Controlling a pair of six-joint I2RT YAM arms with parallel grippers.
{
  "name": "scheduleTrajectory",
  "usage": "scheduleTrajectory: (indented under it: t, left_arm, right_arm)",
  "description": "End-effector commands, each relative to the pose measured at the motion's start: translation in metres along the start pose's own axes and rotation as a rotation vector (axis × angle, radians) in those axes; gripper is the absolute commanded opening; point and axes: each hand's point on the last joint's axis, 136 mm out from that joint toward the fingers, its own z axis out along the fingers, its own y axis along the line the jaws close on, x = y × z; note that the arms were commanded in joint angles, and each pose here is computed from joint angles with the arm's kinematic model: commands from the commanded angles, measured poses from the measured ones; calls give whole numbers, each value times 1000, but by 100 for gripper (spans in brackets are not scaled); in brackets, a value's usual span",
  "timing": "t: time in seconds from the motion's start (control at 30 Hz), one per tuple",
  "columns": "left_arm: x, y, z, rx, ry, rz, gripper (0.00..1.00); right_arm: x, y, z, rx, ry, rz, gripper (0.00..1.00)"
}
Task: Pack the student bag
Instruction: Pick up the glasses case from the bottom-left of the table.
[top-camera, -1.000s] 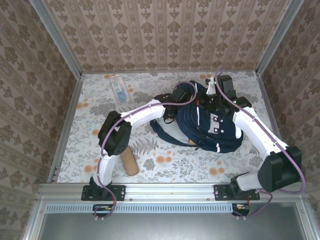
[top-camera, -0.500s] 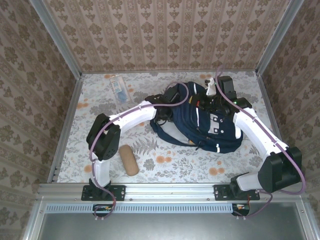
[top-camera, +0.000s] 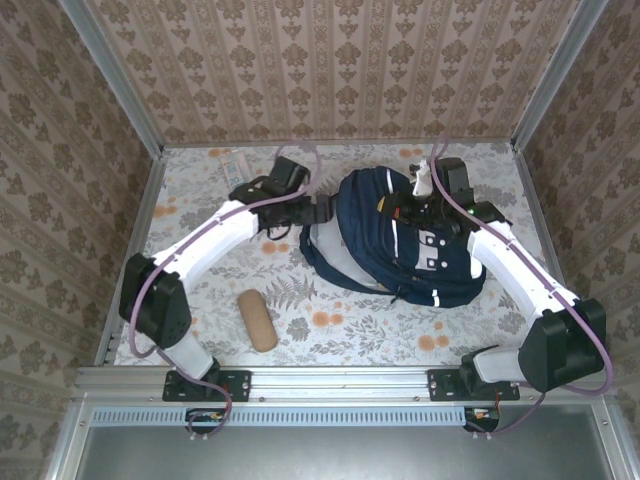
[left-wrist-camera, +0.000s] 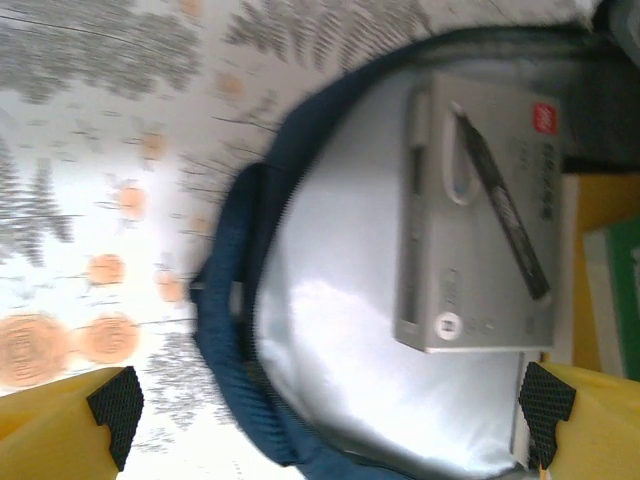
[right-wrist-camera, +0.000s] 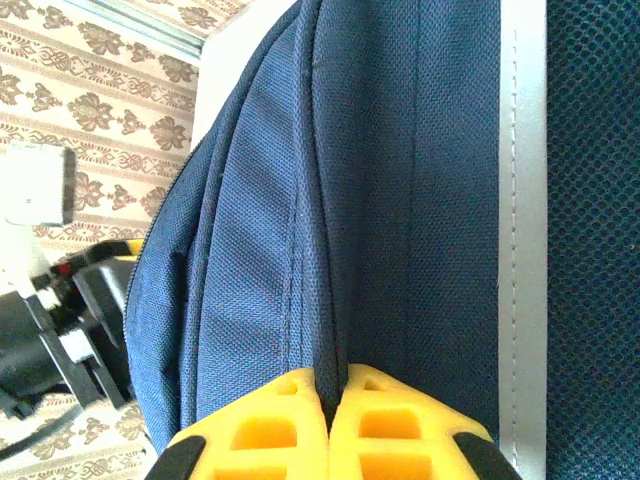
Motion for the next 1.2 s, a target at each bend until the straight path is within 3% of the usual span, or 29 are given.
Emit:
scheduleTrajectory:
  t: [0.0,0.23,0.57,0.83,1.07,1.17]
  left_arm:
    - [20,41,-9,-105,41,-75,99]
    - [88,100,-39,-305,124,-238,97]
    - [195,142,-58,-487,245,-346,98]
    - [221,125,-27,-371,260,-373,93]
    - [247,139,-12,-464,336,-344,89]
    - [252,138,-7,-463,349,-333,80]
  right_arm:
    - [0,28,-10,-98,-15,-67,0]
    - [2,25,-3,-97,-15,-66,0]
    - [3,27,8,-110,-1,-69,0]
    - [4,31,13,-122,15,-75,0]
    - [6,32,7,-112,11,-88,1]
    - [7,32,6,-112,12,-86,1]
